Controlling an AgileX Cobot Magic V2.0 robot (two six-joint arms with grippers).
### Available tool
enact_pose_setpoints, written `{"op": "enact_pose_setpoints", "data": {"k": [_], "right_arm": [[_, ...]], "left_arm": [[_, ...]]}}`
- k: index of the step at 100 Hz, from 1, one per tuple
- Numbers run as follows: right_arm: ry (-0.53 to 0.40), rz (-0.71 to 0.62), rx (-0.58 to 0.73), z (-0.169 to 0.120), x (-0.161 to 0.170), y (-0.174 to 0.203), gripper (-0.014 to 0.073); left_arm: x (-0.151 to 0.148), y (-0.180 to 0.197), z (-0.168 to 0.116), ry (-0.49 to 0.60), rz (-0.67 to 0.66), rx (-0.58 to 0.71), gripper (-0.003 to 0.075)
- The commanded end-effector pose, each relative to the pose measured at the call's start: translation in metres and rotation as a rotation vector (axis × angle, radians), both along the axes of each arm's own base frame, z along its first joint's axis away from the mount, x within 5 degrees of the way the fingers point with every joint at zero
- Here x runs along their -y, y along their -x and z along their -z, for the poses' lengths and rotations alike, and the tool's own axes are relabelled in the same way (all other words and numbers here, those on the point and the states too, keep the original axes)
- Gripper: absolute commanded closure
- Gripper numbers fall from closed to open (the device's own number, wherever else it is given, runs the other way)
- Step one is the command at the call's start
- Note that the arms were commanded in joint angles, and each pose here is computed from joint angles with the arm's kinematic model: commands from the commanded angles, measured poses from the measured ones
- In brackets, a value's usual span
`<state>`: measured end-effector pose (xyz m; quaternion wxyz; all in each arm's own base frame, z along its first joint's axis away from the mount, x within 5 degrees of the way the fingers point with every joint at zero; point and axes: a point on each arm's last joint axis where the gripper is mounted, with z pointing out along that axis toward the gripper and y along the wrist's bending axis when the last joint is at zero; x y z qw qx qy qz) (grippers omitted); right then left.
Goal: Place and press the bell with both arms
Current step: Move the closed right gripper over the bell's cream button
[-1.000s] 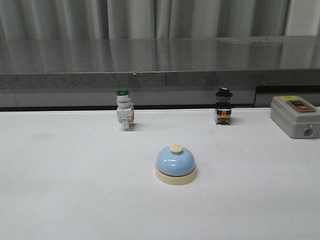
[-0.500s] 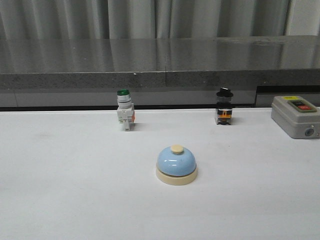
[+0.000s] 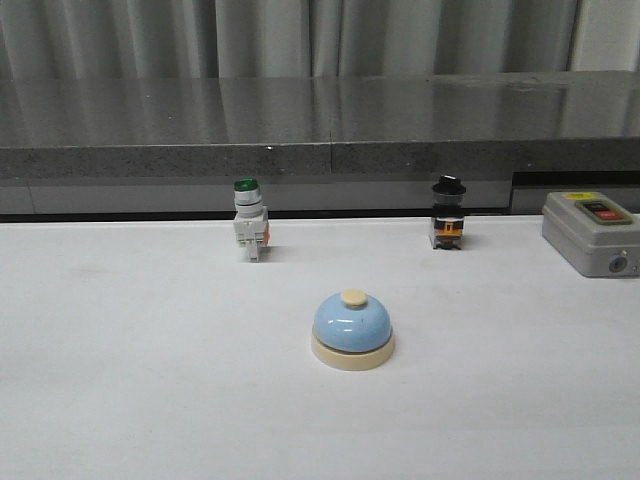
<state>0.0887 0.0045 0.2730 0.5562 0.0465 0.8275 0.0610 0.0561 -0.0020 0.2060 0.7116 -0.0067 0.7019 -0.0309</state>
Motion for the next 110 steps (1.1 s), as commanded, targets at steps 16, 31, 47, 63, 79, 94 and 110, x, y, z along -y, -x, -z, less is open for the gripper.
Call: {"op": "enact_pose_setpoints", "data": {"k": [16,31,47,63,79,94,110], "right_arm": [[0.074,-0.065,-0.127,-0.036,-0.004,-0.05,0.0656],[0.091,-0.171,-0.186,-0.047,-0.019,-0.084,0.0656],[0.101,-0.274,-0.259,-0.052,-0.043,-0.117,0.0656],[0.129,-0.393,-0.386,-0.047,-0.077,-0.148,0.0655],[0.159,-0.497,-0.445,-0.041,-0.116,-0.176,0.0655],[0.194,-0.576,-0.506,-0.027,-0.151,-0.199,0.0655],[0.236,-0.644,-0.566,-0.011,-0.181,-0.217,0.0655]], "left_arm": [[-0.001,0.001,0.005,0.021,-0.007,0.07,0.0741],[-0.001,0.001,0.005,0.021,-0.007,0.07,0.0741],[-0.001,0.001,0.005,0.021,-0.007,0.07,0.0741],[-0.001,0.001,0.005,0.021,-0.007,0.07,0.0741],[-0.001,0.001,0.005,0.021,-0.007,0.07,0.0741],[-0.001,0.001,0.005,0.021,-0.007,0.07,0.0741],[-0.001,0.001,0.005,0.021,-0.007,0.07,0.0741]]}}
